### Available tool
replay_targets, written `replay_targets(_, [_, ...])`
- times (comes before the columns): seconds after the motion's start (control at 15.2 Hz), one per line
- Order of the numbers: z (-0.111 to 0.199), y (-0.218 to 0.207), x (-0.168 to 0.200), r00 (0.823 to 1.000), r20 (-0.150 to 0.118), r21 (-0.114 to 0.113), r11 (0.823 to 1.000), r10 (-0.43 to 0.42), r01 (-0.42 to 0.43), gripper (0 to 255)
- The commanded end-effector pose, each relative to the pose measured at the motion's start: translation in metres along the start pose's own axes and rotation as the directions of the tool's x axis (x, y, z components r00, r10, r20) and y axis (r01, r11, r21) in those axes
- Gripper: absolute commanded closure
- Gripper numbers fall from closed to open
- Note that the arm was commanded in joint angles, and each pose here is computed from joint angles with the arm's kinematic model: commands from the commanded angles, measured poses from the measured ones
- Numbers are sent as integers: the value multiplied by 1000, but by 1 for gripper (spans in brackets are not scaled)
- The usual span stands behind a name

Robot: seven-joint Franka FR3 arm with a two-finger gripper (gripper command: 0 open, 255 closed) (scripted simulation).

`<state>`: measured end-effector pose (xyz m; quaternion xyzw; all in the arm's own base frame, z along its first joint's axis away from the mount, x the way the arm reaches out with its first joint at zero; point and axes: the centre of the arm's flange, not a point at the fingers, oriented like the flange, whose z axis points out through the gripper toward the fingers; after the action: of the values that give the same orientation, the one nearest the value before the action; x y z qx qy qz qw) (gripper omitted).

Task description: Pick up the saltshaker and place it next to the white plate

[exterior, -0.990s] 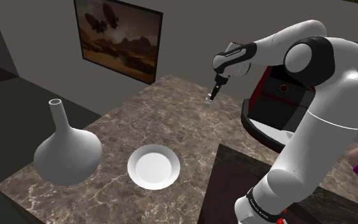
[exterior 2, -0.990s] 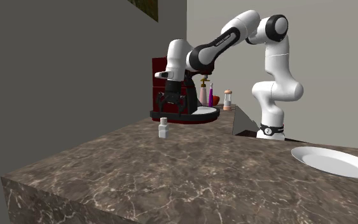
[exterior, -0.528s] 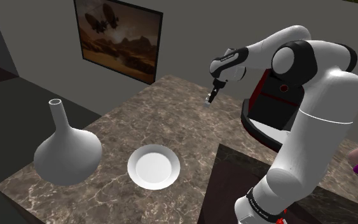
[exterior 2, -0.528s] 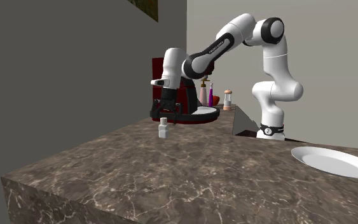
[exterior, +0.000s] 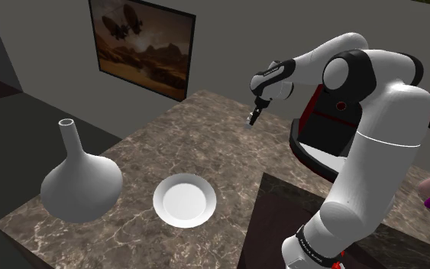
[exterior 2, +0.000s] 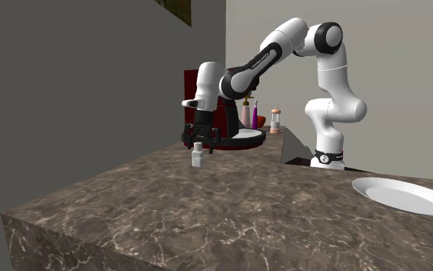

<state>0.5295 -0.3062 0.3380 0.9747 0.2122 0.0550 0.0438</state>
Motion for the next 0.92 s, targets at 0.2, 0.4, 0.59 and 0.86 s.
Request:
replay_targets(0.2, [0,0,0,1000,0,0,1000,0,0,255])
replay_targets(0.4, [0,0,0,1000,0,0,1000,0,0,255])
replay_targets(0.59, [0,0,0,1000,0,0,1000,0,0,255])
replay_targets(0.86, [-16,2,1,1000,0,0,1000,0,0,255])
